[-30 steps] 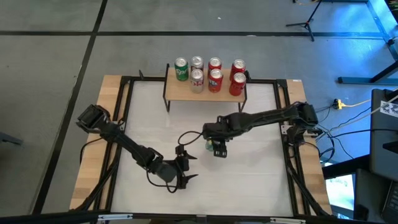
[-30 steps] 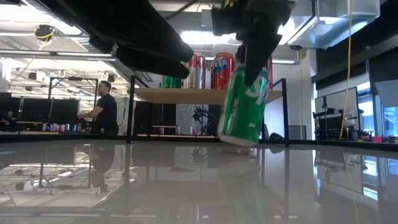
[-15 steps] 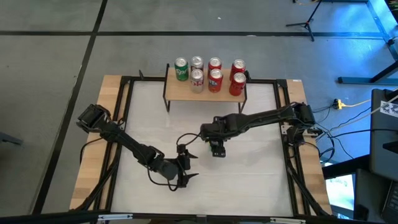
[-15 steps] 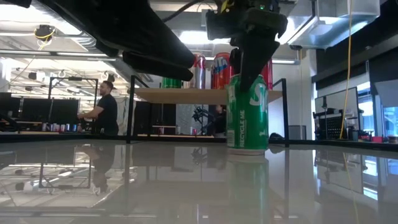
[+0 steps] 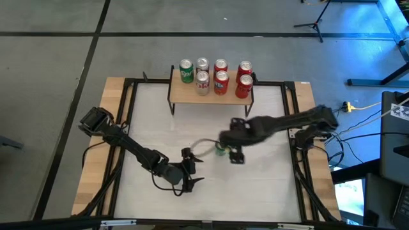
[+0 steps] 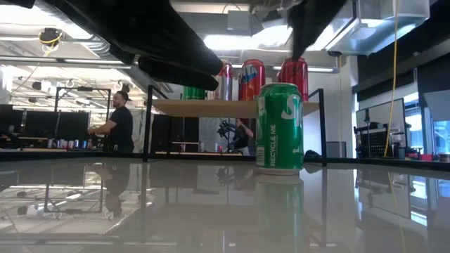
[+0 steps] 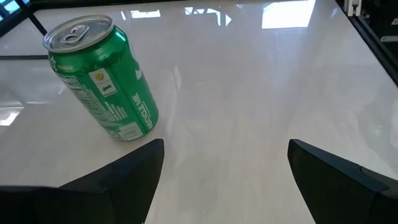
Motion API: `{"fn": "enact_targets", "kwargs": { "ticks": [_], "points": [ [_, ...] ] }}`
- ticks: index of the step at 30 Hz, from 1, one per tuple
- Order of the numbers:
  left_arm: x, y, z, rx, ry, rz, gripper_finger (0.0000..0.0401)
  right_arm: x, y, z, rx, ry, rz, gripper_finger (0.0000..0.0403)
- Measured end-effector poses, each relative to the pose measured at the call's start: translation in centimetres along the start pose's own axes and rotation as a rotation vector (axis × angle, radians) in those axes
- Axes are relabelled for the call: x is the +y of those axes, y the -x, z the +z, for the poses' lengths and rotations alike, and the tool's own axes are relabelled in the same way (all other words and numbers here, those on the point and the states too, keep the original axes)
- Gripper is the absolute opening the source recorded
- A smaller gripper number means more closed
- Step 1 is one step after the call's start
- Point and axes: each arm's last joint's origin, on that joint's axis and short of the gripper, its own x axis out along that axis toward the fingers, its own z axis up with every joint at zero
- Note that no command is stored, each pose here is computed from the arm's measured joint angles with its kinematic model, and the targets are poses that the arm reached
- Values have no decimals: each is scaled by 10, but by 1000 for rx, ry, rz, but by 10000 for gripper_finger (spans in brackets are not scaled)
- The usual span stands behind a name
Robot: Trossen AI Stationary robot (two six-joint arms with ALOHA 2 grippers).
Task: Place canned beverage on shelf
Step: Put the green soda can on the shelf and align with the other green soda can
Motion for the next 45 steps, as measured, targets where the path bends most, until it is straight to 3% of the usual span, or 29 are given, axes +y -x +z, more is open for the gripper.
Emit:
{"fn": "enact_targets", "kwargs": {
  "ticks": [5,9,15,20,26,37,45],
  "points": [
    [1,0,2,-25,51,30,332,21,20,-41,-46,43,60,380],
    [3,0,6,-81,93,103,332,27,22,-79,-174,19,23,380],
    [13,-11,15,-183,195,166,332,29,8,-130,-413,-53,-37,380],
    [24,-31,14,-247,262,202,332,31,-10,-157,-616,-87,-102,380],
    [37,-36,23,-351,313,311,332,29,-35,-173,-637,-85,-125,380],
    [58,-47,50,-403,302,271,332,28,-46,-179,-631,-96,-125,380],
    [64,-67,47,-355,287,273,332,28,-46,-179,-636,-100,-123,380]
  ]
}}
